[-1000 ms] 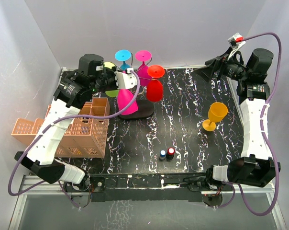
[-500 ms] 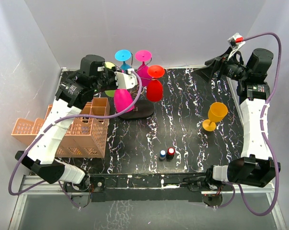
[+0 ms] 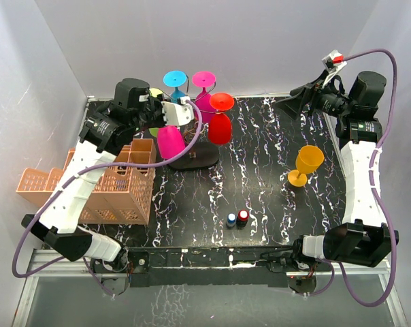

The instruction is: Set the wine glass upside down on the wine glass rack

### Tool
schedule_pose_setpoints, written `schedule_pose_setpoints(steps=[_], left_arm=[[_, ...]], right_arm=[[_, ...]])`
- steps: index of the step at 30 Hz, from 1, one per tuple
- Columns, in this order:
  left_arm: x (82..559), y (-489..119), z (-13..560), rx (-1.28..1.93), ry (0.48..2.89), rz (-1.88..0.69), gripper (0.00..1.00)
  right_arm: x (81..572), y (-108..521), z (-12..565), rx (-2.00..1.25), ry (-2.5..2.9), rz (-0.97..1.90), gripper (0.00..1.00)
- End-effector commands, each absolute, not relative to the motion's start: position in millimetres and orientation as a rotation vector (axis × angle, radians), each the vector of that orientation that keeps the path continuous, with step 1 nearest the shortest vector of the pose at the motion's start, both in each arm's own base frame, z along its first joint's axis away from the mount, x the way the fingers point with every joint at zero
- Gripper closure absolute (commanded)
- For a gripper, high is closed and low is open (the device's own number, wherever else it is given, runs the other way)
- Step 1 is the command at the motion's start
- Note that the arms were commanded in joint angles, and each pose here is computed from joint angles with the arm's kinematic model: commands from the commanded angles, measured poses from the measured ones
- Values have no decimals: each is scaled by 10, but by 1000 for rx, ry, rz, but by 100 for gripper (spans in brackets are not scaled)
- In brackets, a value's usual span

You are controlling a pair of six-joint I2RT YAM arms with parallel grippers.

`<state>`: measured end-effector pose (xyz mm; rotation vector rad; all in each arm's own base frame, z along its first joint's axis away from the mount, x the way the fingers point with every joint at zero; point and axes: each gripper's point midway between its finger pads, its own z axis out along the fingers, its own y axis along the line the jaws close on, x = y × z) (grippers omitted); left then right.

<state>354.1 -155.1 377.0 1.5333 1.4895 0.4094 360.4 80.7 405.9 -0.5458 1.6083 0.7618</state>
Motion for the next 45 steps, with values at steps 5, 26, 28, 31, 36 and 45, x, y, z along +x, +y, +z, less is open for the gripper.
schedule_pose_setpoints(steps=[5,26,28,31,36,45], left_arm=[[3469,-1336,3797,1505,1543,496,100],[3092,-1282,3962,1513,1530,388,100],[3077,-1331,3964,1515,1521,356,100],[3084,-1371,3931,1522,1520,333,100],[3148,-1454,3871,1525,1514,307,100],[3279,-1590,3777,1529,1502,288,100]], right_arm=[[3514,834,4247,-601,1533,725,10],[3530,827,4227,-597,1539,726,10],[3532,826,4227,-596,1540,725,10],[3532,829,4219,-597,1540,728,10],[3534,830,4200,-598,1540,729,10],[3526,821,4179,-595,1543,723,9]])
